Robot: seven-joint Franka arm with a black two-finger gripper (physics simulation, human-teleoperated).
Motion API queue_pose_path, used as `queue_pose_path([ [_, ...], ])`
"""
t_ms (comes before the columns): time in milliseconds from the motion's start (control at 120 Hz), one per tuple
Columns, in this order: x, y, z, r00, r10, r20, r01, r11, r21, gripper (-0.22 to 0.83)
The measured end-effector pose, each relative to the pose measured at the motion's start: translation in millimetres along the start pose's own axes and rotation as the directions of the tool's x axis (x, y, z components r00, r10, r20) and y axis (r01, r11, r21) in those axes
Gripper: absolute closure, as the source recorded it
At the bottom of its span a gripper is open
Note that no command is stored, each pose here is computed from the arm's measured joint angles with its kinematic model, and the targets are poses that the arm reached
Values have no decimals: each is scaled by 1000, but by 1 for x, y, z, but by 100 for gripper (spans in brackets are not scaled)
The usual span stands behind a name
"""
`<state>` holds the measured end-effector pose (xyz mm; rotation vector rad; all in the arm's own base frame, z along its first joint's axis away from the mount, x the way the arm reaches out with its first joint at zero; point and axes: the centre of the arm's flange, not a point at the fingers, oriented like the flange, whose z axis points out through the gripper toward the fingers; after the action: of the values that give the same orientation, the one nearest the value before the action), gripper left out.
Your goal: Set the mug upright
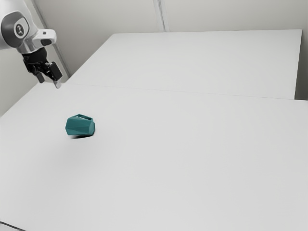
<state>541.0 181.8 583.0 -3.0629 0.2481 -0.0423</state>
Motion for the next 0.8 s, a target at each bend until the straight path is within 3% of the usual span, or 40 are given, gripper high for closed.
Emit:
queue_pose_path([
  [200,11,-19,27,999,-44,-12,43,998,-53,0],
  [392,10,-88,81,990,-139,-32,132,977,-166,0],
  [800,27,-152,216,981,-177,-77,125,886,-447,0],
])
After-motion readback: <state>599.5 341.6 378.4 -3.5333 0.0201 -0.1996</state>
